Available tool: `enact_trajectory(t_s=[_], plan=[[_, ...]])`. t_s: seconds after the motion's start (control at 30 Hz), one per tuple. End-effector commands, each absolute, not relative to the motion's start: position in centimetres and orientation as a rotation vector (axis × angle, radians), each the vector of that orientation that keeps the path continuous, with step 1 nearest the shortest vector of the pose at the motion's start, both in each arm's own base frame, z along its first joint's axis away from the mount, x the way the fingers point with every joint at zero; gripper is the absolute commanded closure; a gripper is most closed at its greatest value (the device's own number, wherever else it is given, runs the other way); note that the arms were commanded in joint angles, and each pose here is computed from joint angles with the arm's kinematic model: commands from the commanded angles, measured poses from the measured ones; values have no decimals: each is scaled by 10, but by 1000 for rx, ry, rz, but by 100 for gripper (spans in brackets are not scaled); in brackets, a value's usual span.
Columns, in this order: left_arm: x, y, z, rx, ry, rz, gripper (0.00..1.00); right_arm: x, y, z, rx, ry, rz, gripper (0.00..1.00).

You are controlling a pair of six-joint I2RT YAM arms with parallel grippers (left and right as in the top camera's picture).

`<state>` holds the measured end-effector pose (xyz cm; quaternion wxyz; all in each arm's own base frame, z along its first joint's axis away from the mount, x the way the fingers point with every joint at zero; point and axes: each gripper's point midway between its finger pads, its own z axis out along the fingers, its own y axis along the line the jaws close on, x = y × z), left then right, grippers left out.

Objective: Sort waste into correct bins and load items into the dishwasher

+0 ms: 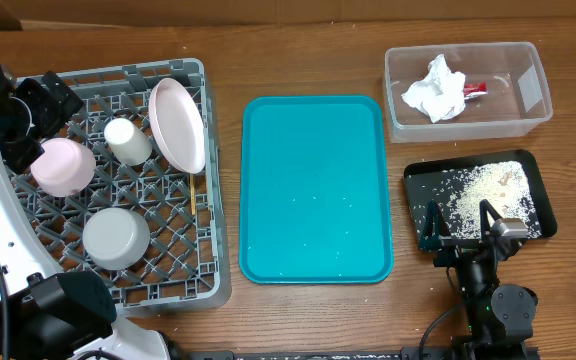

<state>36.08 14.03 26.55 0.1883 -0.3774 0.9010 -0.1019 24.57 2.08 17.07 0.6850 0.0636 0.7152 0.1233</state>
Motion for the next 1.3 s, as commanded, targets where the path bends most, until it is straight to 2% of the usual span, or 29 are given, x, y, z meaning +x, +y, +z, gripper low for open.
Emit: enact_trajectory(t_s=[0.0, 0.7, 0.8, 0.87, 1.03, 1.17, 1.27], plan=[[356, 141, 272, -1057, 2519, -278, 0, 246, 22, 169, 129, 1598, 273, 0], [353, 139, 269, -1064, 2539, -280, 0, 246, 22, 169, 129, 1598, 273, 0], [348, 149, 267, -1050, 2558, -188, 0, 246, 22, 169, 129, 1598, 273, 0], [349, 144, 269, -956, 2587, -158, 0, 246, 22, 169, 129, 1598, 273, 0], [376, 99, 282, -357, 2590, -76, 0, 246, 22, 169, 129, 1598, 273, 0], [393, 61, 278, -9, 2462, -18, 0, 246, 22, 169, 129, 1598, 273, 0], [385, 51, 264, 67, 2409, 3, 0, 246, 22, 169, 129, 1598, 273, 0]])
